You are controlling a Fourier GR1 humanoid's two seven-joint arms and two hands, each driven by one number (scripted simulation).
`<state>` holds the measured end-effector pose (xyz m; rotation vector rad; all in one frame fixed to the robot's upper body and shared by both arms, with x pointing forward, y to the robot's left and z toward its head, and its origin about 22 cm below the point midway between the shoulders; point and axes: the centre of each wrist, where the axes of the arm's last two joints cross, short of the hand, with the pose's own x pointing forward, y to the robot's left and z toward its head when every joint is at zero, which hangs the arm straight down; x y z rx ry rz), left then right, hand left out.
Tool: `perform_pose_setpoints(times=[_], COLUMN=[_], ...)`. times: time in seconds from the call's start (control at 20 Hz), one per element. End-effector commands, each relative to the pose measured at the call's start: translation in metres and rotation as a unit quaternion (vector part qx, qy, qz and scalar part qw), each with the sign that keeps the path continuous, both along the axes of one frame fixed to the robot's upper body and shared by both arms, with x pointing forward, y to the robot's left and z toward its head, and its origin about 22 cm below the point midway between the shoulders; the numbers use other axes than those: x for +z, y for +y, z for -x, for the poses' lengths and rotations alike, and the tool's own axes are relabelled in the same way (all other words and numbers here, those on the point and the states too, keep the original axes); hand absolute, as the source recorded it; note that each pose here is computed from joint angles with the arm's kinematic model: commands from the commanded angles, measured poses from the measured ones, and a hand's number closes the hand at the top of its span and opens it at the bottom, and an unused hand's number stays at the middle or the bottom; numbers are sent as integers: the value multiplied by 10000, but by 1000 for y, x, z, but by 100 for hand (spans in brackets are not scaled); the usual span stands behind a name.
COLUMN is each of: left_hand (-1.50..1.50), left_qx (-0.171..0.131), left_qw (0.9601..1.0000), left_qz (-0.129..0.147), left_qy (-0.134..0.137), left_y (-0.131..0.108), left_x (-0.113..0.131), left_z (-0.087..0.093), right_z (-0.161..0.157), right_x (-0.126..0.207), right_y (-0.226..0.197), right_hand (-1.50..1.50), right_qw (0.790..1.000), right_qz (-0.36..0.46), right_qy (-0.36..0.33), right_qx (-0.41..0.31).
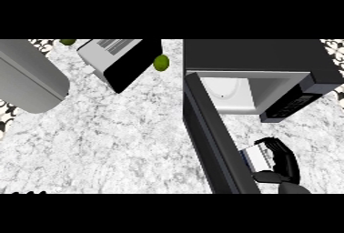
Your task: Pick up the milk, place it into the microwave and close the microwave
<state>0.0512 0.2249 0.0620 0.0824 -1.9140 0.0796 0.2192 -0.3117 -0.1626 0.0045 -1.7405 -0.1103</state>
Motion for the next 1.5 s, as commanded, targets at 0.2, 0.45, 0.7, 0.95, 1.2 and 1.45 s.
perform_pose_setpoints(times=[0.2,0.45,0.7,0.95,1.2,1.45], left_hand=[-150,-150,-150,-150,-150,-150], left_qx=[16,-115,15,18,74,67], left_qw=[10000,9999,10000,10000,9999,9999], left_qz=[-5,19,72,29,118,143], left_qy=[-66,-57,29,30,86,62], left_y=[7,3,6,8,16,26], left_x=[3,1,-9,-18,-3,-8], left_z=[2,0,5,6,23,34], right_z=[-38,-79,-81,-87,-63,-43], right_x=[30,71,79,99,116,143], right_y=[-7,-29,-27,-14,-3,12], right_hand=[150,150,150,150,150,150], right_qw=[9848,9703,9609,9617,9583,9659], right_qz=[-781,-726,-623,-358,-450,-533], right_qy=[-472,-467,-481,-542,-491,-368], right_qx=[1476,2261,2653,2663,2778,2508])
